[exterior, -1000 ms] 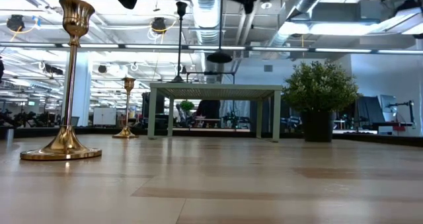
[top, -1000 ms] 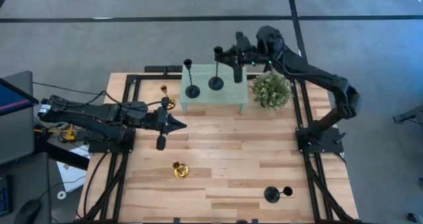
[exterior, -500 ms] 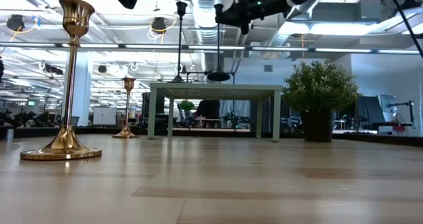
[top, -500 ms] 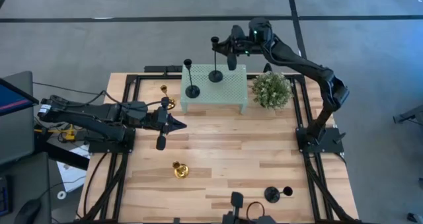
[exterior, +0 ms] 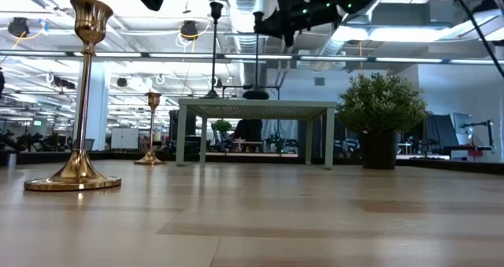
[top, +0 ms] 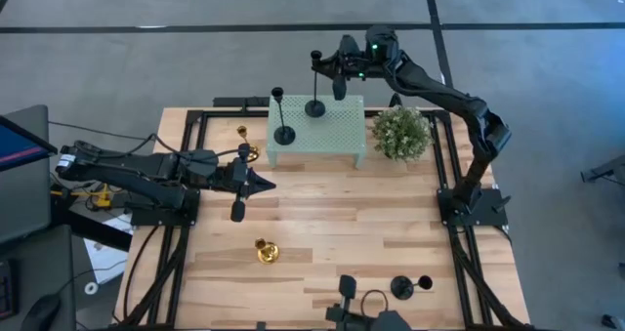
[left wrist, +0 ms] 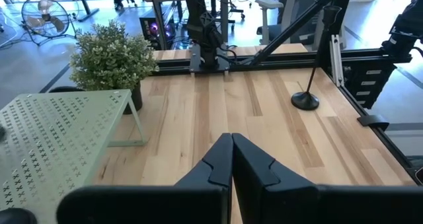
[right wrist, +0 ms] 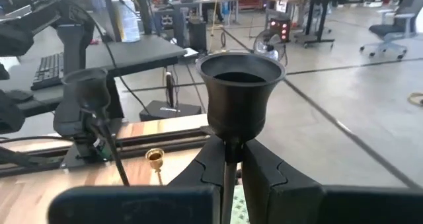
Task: Pick & Place candle stick holders
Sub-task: Put the top black candle holder on the shelf
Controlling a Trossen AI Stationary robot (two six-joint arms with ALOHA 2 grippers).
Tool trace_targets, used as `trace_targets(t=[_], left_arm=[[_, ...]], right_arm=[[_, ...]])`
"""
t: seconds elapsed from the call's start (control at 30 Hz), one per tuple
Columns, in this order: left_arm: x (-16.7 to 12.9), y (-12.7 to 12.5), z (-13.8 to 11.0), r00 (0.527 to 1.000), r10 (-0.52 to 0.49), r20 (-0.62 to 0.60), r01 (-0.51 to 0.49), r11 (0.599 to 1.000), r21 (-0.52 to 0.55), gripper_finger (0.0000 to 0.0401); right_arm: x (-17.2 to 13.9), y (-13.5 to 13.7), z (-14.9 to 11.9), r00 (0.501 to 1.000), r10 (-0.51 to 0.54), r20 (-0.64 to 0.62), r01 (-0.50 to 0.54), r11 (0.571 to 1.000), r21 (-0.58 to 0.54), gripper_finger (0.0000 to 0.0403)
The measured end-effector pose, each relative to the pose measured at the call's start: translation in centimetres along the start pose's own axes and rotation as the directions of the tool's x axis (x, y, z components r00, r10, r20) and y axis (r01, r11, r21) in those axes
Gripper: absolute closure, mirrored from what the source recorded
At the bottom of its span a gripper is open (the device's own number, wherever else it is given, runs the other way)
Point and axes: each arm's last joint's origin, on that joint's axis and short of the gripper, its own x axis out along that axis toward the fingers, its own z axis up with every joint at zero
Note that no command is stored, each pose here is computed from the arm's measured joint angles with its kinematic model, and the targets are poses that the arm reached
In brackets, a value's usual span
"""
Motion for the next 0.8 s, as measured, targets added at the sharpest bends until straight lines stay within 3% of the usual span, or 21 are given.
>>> trace_targets(t=[0.2, 0.8], left_arm=[[0.0, 0.0, 0.0, 1.0, 0.0, -0.001, 0.0, 1.0, 0.0, 0.0396], [0.0, 0.0, 0.0, 1.0, 0.0, -0.001, 0.0, 1.0, 0.007, 0.0394]], right_arm=[[1.3, -0.7, -1.2, 1.0, -0.002, 0.003, 0.002, 1.0, 0.002, 0.0389], [0.7, -1.6, -1.7, 0.997, -0.057, -0.047, 0.057, 0.998, 0.004, 0.0389]])
